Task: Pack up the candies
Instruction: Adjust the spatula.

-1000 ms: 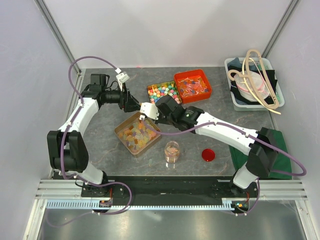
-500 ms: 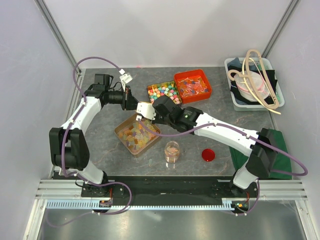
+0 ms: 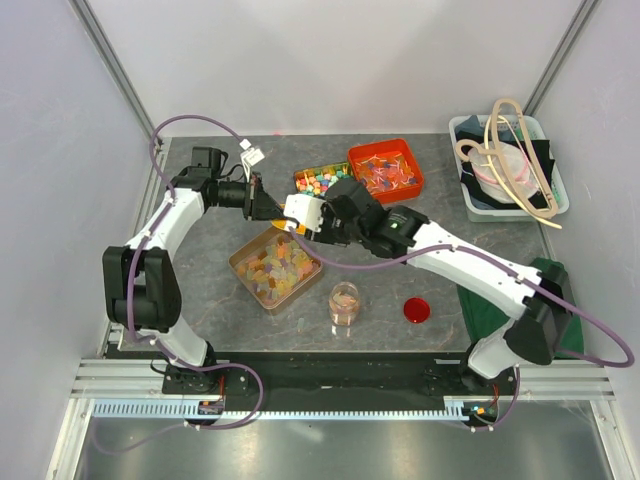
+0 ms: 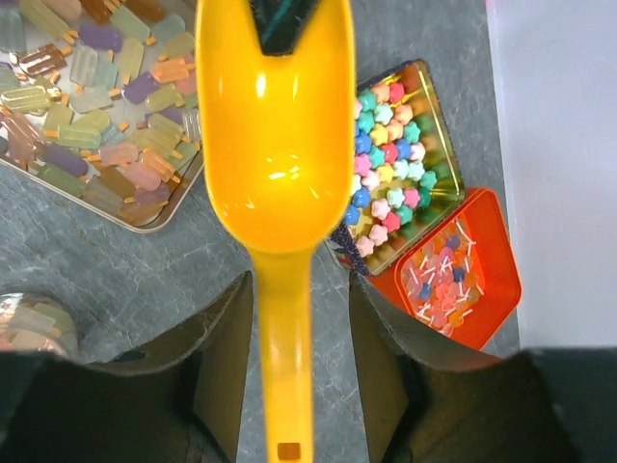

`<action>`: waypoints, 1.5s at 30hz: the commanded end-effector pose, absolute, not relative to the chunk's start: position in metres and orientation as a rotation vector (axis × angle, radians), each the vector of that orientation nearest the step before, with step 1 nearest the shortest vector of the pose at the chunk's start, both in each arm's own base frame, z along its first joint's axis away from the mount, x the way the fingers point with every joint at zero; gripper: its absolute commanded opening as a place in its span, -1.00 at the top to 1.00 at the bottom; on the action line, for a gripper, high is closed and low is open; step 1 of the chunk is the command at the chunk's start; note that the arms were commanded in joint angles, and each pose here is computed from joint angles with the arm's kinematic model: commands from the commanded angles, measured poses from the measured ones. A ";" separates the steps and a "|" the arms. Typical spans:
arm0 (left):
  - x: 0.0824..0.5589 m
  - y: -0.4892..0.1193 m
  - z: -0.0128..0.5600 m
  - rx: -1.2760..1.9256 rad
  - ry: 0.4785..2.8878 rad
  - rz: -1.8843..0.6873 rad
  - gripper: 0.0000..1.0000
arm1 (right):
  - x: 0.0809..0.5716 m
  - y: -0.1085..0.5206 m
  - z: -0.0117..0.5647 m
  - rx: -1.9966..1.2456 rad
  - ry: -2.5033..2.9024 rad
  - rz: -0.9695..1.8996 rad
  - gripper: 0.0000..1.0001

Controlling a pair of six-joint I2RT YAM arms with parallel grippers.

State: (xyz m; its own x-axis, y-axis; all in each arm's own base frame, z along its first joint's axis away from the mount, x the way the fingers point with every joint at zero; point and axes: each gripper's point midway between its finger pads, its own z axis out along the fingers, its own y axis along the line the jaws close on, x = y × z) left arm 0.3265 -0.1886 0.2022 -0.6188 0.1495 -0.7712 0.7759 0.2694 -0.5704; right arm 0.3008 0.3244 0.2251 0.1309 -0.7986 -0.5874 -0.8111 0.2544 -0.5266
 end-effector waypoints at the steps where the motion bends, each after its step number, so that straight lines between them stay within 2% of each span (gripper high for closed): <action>1: 0.322 -0.192 0.234 0.886 1.823 -1.467 0.96 | 0.293 0.324 0.250 -1.470 1.573 0.158 -0.01; 11: 0.319 -0.187 0.244 0.858 1.788 -1.567 0.96 | 0.279 0.330 0.243 -1.524 1.546 0.278 -0.04; 19: 0.314 -0.188 0.250 0.857 1.760 -1.609 0.96 | 0.289 0.336 0.235 -1.510 1.551 0.256 -0.01; 27: 0.313 -0.185 0.253 0.845 1.742 -1.634 0.97 | 0.295 0.336 0.235 -1.498 1.547 0.243 0.12; 30: 0.314 -0.183 0.253 0.831 1.731 -1.660 0.97 | 0.297 0.333 0.237 -1.490 1.548 0.245 0.40; 31: 0.315 -0.182 0.255 0.829 1.725 -1.663 0.97 | 0.297 0.333 0.236 -1.488 1.553 0.253 0.76; 33: 0.315 -0.181 0.254 0.818 1.724 -1.679 0.96 | 0.296 0.332 0.236 -1.486 1.554 0.263 1.00; 37: 0.315 -0.181 0.255 0.818 1.725 -1.676 0.95 | 0.298 0.331 0.237 -1.468 1.570 0.264 1.00; 39: 0.317 -0.180 0.251 0.816 1.748 -1.653 0.69 | 0.298 0.331 0.237 -1.467 1.577 0.258 1.00; 40: 0.319 -0.179 0.250 0.815 1.756 -1.639 0.34 | 0.301 0.330 0.237 -1.453 1.590 0.240 1.00; 42: 0.323 -0.176 0.243 0.810 1.796 -1.596 0.11 | 0.304 0.327 0.240 -1.443 1.595 0.219 1.00; 43: 0.327 -0.174 0.239 0.808 1.809 -1.570 -0.23 | 0.307 0.324 0.240 -1.439 1.600 0.195 1.00; 45: 0.333 -0.170 0.231 0.804 1.845 -1.525 -0.45 | 0.311 0.320 0.241 -1.431 1.611 0.152 1.00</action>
